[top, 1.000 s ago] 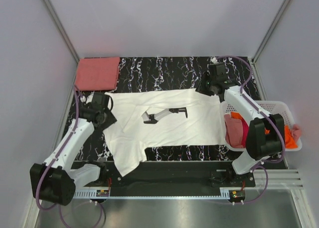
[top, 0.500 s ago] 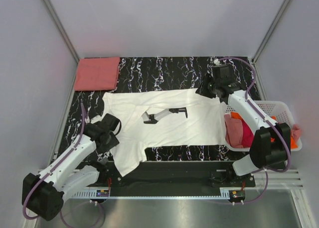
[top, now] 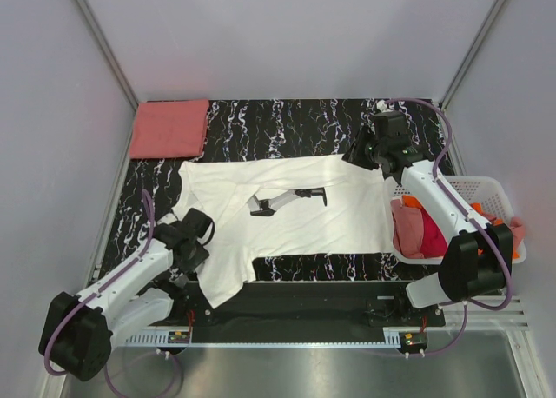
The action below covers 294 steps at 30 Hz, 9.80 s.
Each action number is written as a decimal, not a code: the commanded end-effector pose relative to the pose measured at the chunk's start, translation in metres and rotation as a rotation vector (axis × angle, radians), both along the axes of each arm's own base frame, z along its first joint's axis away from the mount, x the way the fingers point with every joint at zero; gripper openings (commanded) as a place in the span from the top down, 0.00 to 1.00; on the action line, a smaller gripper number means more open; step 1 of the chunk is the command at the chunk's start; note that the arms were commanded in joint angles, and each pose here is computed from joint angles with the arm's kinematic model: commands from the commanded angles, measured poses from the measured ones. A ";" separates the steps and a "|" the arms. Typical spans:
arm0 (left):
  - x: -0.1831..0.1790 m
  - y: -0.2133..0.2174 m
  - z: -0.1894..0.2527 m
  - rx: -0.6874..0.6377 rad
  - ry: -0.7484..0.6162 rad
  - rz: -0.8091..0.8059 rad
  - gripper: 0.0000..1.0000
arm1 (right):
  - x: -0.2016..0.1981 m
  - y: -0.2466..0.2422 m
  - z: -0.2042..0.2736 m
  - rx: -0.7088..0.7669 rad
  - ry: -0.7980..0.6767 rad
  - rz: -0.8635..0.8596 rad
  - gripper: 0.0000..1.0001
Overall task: Fold and stack the t-shirts
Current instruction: Fold the tshirt
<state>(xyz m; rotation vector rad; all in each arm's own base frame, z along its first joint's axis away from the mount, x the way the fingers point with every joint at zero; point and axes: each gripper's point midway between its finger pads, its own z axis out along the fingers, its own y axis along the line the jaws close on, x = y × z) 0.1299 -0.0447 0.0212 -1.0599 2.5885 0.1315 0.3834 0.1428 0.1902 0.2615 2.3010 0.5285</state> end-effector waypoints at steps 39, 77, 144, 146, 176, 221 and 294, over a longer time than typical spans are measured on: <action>0.051 0.030 0.058 0.180 -0.318 0.002 1.00 | -0.082 0.039 -0.071 0.013 0.316 -0.206 0.65; 0.204 0.053 0.003 0.128 -0.052 0.070 0.66 | -0.078 0.013 -0.029 -0.054 0.127 -0.209 0.66; 0.203 0.016 0.150 -0.146 -0.583 -0.279 0.54 | -0.203 -0.037 -0.193 0.146 0.479 -1.270 0.59; 0.204 0.016 0.155 -0.139 -0.599 -0.294 0.53 | -0.203 -0.039 -0.197 0.146 0.467 -1.272 0.62; 0.057 -0.093 0.045 -0.132 -0.027 -0.724 0.50 | -0.147 -0.021 -0.086 0.317 0.156 -0.936 1.00; 0.080 -0.054 0.094 0.319 0.004 -0.775 1.00 | -0.138 -0.043 -0.075 0.153 -0.013 -0.837 1.00; 0.246 -0.052 0.076 0.235 0.055 -0.921 1.00 | 0.002 -0.043 -0.119 -0.371 0.088 -0.667 1.00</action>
